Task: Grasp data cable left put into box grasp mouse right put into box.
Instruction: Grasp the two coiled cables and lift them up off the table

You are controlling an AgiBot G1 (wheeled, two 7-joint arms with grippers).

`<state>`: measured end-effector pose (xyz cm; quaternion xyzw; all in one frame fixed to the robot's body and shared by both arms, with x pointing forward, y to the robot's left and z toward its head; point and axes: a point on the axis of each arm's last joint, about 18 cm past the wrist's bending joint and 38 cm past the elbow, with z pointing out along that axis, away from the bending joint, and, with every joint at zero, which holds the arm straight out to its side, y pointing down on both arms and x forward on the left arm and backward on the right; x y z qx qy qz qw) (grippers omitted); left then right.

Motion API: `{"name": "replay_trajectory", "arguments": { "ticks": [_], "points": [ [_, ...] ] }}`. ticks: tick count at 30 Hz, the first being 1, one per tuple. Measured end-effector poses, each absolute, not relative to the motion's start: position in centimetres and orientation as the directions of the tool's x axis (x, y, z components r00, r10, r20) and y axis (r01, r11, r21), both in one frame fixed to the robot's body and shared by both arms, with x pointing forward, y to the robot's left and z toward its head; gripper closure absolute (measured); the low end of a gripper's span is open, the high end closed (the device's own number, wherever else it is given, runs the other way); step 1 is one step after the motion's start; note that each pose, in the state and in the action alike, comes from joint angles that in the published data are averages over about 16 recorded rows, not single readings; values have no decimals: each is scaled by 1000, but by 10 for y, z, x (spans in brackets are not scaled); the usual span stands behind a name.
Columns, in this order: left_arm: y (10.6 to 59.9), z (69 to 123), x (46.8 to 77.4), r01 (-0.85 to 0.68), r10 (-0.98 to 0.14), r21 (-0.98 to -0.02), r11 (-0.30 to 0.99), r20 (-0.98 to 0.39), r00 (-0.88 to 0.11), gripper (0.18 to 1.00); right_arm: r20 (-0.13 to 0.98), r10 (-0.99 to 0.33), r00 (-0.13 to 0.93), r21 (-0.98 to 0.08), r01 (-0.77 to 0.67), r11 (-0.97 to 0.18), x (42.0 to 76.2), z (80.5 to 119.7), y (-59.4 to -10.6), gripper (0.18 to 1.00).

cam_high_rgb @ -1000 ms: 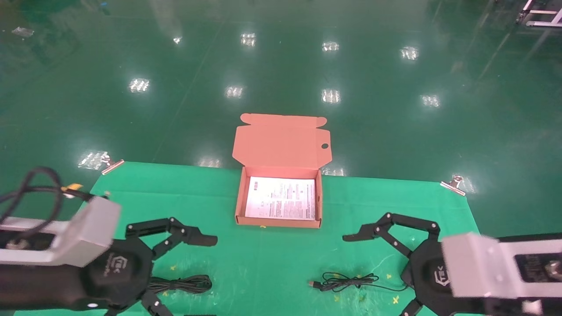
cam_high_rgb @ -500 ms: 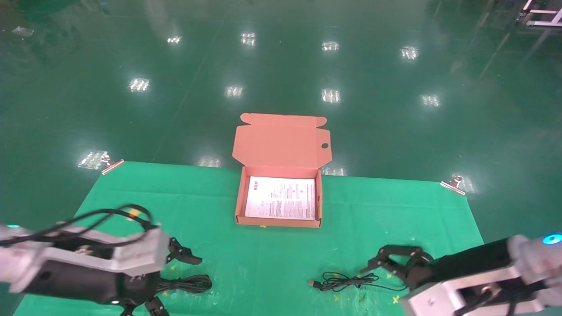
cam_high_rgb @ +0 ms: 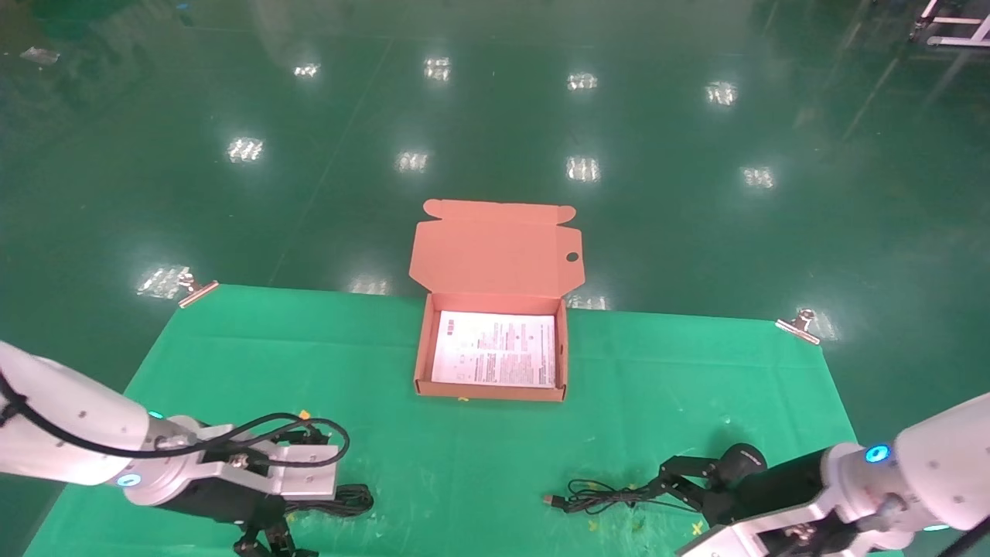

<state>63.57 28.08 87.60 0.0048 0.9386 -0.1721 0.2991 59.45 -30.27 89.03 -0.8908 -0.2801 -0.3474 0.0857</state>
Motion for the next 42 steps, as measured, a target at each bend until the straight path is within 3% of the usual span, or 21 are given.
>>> {"name": "replay_trajectory", "arguments": {
  "ticks": [19, 42],
  "points": [
    [296, 841, 687, -25, -220, -350, 936, -531, -818, 184, 730, 314, 607, 81, 379, -922, 644, 838, -276, 178],
    [312, 836, 712, -48, -227, -314, 948, -563, -794, 184, 759, 267, 594, 83, 319, -944, 672, 811, -259, 178]
  ]
}}
